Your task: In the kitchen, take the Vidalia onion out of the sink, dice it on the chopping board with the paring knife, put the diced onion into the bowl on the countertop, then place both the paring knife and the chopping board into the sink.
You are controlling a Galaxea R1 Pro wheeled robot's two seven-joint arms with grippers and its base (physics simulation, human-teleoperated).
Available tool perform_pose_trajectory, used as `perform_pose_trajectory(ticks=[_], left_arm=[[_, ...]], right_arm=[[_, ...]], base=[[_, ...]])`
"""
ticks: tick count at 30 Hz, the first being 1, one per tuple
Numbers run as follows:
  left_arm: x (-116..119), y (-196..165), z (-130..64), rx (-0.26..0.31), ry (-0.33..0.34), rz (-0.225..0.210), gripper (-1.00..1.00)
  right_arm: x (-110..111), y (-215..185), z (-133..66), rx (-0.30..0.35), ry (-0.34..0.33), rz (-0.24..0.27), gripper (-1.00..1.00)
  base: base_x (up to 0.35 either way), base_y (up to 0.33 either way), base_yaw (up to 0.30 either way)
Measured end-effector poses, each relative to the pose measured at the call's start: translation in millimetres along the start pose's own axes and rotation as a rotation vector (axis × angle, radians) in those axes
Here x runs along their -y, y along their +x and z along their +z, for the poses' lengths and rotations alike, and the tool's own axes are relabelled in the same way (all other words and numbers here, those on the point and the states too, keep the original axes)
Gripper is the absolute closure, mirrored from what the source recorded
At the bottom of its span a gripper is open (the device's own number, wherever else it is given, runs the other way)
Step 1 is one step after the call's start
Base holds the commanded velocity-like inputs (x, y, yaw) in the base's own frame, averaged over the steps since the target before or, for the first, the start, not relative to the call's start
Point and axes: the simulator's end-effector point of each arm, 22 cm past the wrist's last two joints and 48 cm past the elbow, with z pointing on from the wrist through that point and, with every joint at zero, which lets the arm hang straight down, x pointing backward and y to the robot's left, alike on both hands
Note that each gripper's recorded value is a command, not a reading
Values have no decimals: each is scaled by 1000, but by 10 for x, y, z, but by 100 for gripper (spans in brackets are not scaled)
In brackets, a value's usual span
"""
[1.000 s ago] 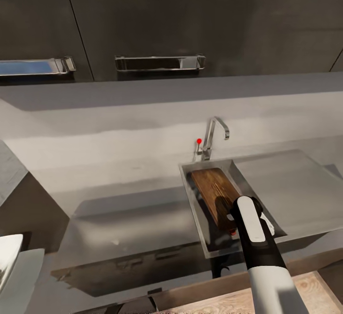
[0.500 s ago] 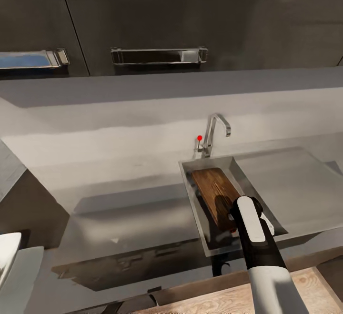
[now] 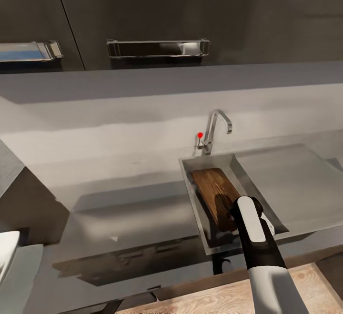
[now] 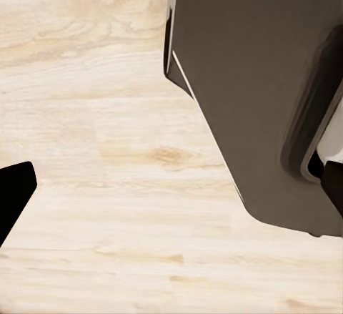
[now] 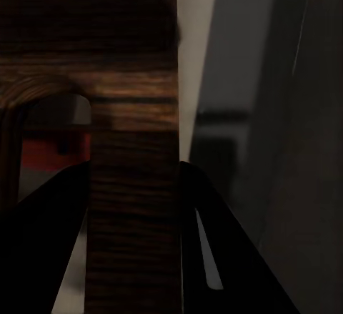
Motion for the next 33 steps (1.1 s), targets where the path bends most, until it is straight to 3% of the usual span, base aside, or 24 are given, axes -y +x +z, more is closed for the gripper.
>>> perform_pose_trajectory(ticks=[33], left_arm=[[-16, 151, 0, -39, -4, 4, -100]], right_arm=[[69, 75, 182, -12, 35, -10, 100]], base=[[0, 0, 0]])
